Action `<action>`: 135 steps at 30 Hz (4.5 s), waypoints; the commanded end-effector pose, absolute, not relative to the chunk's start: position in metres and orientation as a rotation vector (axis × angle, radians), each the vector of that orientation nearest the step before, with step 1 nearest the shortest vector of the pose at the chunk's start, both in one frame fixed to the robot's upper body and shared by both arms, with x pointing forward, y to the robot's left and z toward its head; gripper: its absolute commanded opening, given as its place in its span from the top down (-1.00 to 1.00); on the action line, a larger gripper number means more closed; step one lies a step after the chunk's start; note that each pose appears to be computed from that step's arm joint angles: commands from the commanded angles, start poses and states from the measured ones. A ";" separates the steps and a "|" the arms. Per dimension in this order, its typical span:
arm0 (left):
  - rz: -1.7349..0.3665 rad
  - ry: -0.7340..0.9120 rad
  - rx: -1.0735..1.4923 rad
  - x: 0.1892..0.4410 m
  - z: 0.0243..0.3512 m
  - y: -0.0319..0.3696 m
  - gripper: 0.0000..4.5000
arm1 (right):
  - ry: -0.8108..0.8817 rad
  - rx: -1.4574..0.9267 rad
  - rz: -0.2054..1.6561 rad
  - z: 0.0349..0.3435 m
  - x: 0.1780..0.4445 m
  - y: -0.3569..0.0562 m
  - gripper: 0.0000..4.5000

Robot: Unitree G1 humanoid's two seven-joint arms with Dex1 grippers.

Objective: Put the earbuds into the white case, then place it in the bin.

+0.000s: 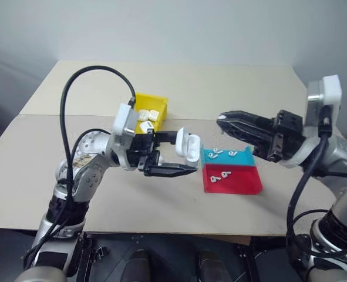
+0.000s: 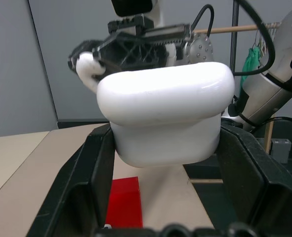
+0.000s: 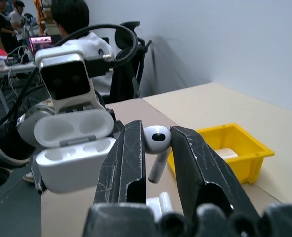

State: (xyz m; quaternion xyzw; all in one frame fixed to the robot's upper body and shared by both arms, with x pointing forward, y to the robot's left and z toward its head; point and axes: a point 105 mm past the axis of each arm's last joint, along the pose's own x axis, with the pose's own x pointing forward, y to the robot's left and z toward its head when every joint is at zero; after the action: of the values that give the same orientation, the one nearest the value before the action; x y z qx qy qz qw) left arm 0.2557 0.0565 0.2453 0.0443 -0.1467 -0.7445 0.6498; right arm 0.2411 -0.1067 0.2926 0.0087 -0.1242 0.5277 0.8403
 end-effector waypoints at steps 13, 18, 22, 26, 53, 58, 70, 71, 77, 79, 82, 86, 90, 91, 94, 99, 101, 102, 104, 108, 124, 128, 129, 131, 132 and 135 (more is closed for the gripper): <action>-1.688 -0.382 0.111 0.251 0.254 0.044 -0.24 | -0.298 0.026 1.182 0.290 0.228 -0.081 0.72; -1.688 -0.397 0.107 0.250 0.256 0.044 -0.24 | -0.285 0.004 1.157 0.284 0.232 -0.082 0.72; -1.694 -0.398 0.111 0.250 0.256 0.046 -0.24 | -0.297 0.005 1.140 0.284 0.235 -0.081 0.72; -1.696 -0.402 0.112 0.250 0.257 0.046 -0.24 | -0.311 -0.004 1.121 0.283 0.237 -0.081 0.72; -1.617 -0.424 0.144 0.257 0.261 0.064 -0.24 | -0.157 -0.361 1.037 0.291 0.281 -0.134 -0.78; -1.598 -0.420 0.154 0.258 0.258 0.070 -0.24 | 0.101 -0.788 1.018 0.254 0.327 -0.154 -0.78; -1.512 -0.438 0.161 0.261 0.262 0.081 -0.24 | 0.330 -1.184 1.325 0.201 0.380 -0.124 -0.22; -1.506 -0.439 0.165 0.261 0.262 0.082 -0.24 | 0.335 -1.223 1.344 0.198 0.382 -0.123 -0.22; -1.481 -0.439 0.177 0.260 0.262 0.085 -0.24 | 0.343 -1.347 1.386 0.190 0.393 -0.116 -0.22; -1.478 -0.439 0.182 0.258 0.262 0.085 -0.24 | 0.356 -1.378 1.403 0.186 0.395 -0.116 -0.22; -1.468 -0.443 0.188 0.256 0.263 0.086 -0.24 | 0.363 -1.403 1.406 0.180 0.398 -0.115 -0.22; -1.451 -0.444 0.194 0.254 0.263 0.087 -0.24 | 0.376 -1.384 1.418 0.173 0.399 -0.111 -0.22; -1.442 -0.442 0.197 0.253 0.263 0.088 -0.24 | 0.392 -1.421 1.400 0.165 0.403 -0.113 -0.22; -1.439 -0.443 0.198 0.253 0.263 0.088 -0.24 | 0.392 -1.418 1.399 0.164 0.403 -0.112 -0.22; -1.432 -0.444 0.199 0.252 0.263 0.089 -0.24 | 0.395 -1.411 1.402 0.162 0.404 -0.110 -0.22; -1.425 -0.445 0.201 0.253 0.265 0.090 -0.24 | 0.406 -1.433 1.392 0.159 0.406 -0.110 -0.13; -1.423 -0.446 0.203 0.253 0.265 0.090 -0.24 | 0.410 -1.438 1.390 0.158 0.406 -0.110 0.06; -1.421 -0.446 0.204 0.253 0.265 0.090 -0.24 | 0.414 -1.445 1.390 0.157 0.406 -0.110 0.19; -1.420 -0.448 0.205 0.252 0.265 0.091 -0.24 | 0.420 -1.451 1.390 0.155 0.406 -0.111 0.50; -1.418 -0.451 0.207 0.251 0.266 0.091 -0.24 | 0.430 -1.441 1.394 0.153 0.405 -0.111 0.73; -1.516 -0.460 0.153 0.255 0.273 0.085 -0.24 | 0.139 -0.638 1.354 0.265 0.343 -0.127 0.73; -1.520 -0.460 0.142 0.260 0.271 0.083 -0.24 | -0.037 -0.326 1.292 0.292 0.309 -0.126 0.73; -1.521 -0.459 0.140 0.262 0.270 0.081 -0.24 | -0.081 -0.197 1.298 0.300 0.299 -0.126 0.73; -1.529 -0.459 0.132 0.265 0.268 0.078 -0.24 | -0.152 0.003 1.310 0.309 0.281 -0.125 0.73; -1.532 -0.459 0.126 0.266 0.268 0.075 -0.24 | -0.172 0.063 1.314 0.310 0.272 -0.125 0.73; -1.551 -0.460 0.117 0.269 0.269 0.070 -0.24 | -0.199 0.151 1.328 0.310 0.254 -0.116 0.73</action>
State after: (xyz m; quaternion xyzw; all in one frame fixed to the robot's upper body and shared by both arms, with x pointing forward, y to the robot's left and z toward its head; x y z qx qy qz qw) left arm 0.2723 0.0735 0.2600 0.0398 -0.1853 -0.6877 0.7008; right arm 0.2691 -0.1192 0.3008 0.0696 -0.0724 0.6096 0.7863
